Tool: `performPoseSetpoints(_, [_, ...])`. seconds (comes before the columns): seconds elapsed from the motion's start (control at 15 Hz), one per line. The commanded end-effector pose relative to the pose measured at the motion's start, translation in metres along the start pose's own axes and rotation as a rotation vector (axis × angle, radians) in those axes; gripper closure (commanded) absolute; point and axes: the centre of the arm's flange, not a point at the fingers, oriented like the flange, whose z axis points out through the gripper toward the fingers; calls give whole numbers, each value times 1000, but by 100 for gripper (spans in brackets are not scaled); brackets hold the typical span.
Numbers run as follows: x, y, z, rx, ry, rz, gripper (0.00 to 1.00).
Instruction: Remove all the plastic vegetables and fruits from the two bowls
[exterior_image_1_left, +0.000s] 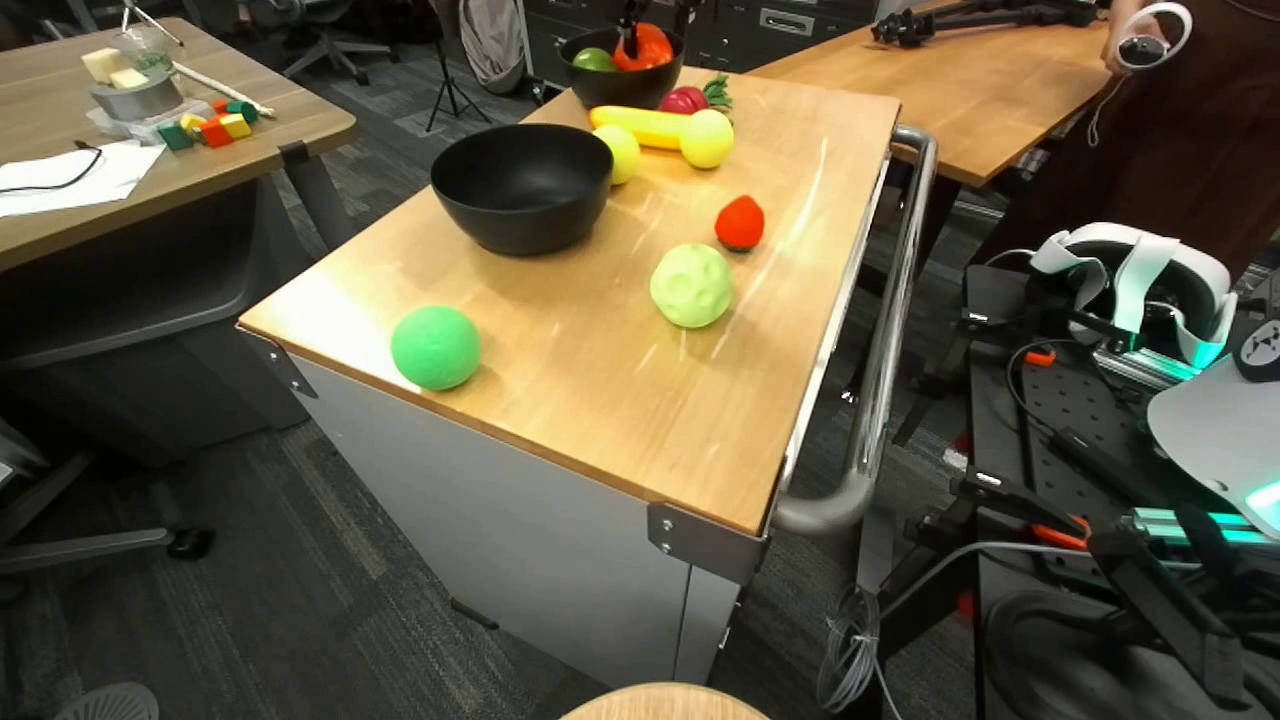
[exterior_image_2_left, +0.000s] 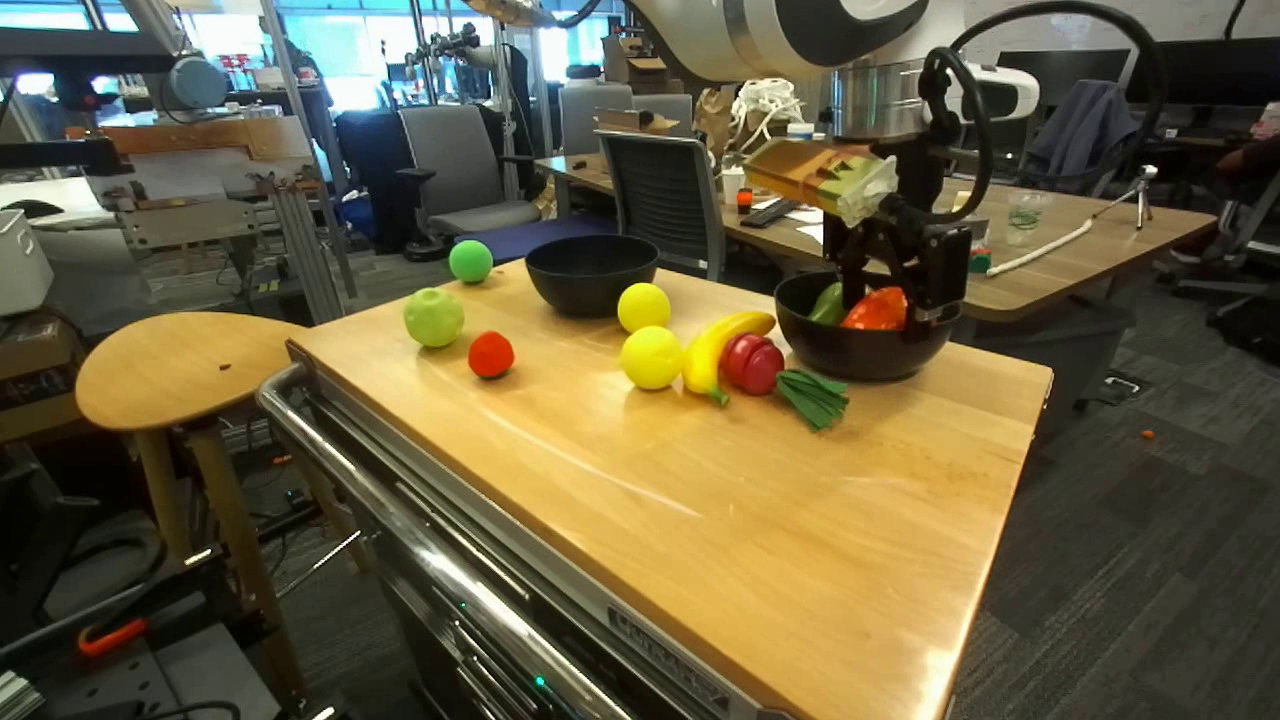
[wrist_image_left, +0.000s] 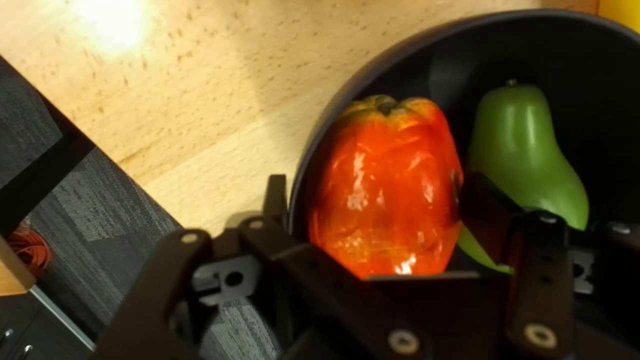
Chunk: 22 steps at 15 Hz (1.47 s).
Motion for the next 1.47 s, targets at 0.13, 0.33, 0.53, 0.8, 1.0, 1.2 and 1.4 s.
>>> performPoseSetpoints(0.13, [2,-15,-34,13,17,-34,49])
performPoseSetpoints(0.33, [-4,-20,-56,34,25,-63,74])
performPoseSetpoints(0.53, [-8,-24,-60,33,4,-76,97])
performPoseSetpoints(0.8, [-8,-23,-53,43,-6,-104,75])
performPoseSetpoints(1.0, [-1,-30,-51,61,22,-161,60])
performPoseSetpoints(1.2, [6,-41,-47,75,41,-183,34])
performPoseSetpoints(1.4, [13,-50,-39,87,57,-190,12])
